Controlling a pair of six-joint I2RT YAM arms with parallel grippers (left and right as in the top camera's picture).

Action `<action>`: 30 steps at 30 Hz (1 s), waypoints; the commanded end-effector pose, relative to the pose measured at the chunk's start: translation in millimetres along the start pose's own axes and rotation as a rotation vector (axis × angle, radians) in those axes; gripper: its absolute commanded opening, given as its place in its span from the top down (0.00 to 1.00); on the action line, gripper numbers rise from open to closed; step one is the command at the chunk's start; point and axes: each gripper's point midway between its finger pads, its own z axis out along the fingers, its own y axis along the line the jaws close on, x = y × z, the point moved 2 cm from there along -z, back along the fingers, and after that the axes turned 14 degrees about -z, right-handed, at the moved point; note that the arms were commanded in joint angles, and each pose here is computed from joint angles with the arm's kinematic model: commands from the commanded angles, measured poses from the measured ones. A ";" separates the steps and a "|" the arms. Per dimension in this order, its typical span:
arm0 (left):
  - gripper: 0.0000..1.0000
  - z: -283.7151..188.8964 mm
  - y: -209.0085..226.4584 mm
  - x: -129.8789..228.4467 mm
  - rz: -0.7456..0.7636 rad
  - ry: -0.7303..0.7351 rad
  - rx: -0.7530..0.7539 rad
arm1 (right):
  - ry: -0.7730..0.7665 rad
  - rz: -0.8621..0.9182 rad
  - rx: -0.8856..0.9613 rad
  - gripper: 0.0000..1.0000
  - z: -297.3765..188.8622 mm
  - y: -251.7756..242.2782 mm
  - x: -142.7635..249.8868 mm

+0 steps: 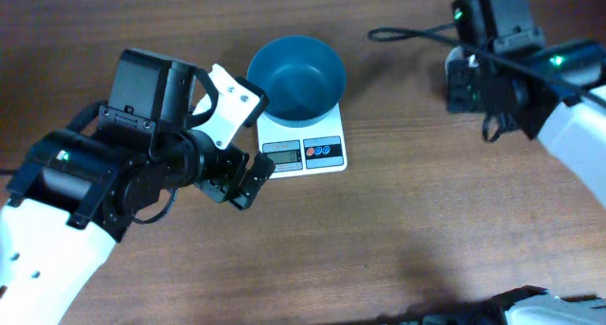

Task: Scoop item into bowl and weigh 50g on scale
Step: 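Move the held scoop over the red bean tub with the right gripper, then lower the scoop into the red beans and scoop beans with the right gripper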

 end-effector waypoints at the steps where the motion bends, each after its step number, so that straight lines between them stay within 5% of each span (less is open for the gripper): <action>1: 0.01 -3.2 -2.0 -5.7 0.018 -0.016 0.010 | -0.038 -0.102 0.107 0.96 0.6 -38.6 -16.2; 6: 0.01 -3.2 -2.0 -5.6 0.018 -0.016 0.010 | -0.011 -0.124 0.146 0.96 9.8 -68.4 -10.8; 10: 0.01 -3.2 -2.0 -5.7 0.018 -0.016 0.010 | -0.040 -0.164 -0.005 0.96 20.0 -55.9 -13.3; 19: 0.01 -3.2 -2.0 -5.6 0.018 -0.016 0.010 | 0.133 -0.203 -0.128 0.96 19.3 -51.5 -32.7; 30: 0.01 -3.2 -2.0 -5.7 0.018 -0.016 0.010 | 0.271 -0.312 -0.071 0.96 66.4 -48.8 -20.7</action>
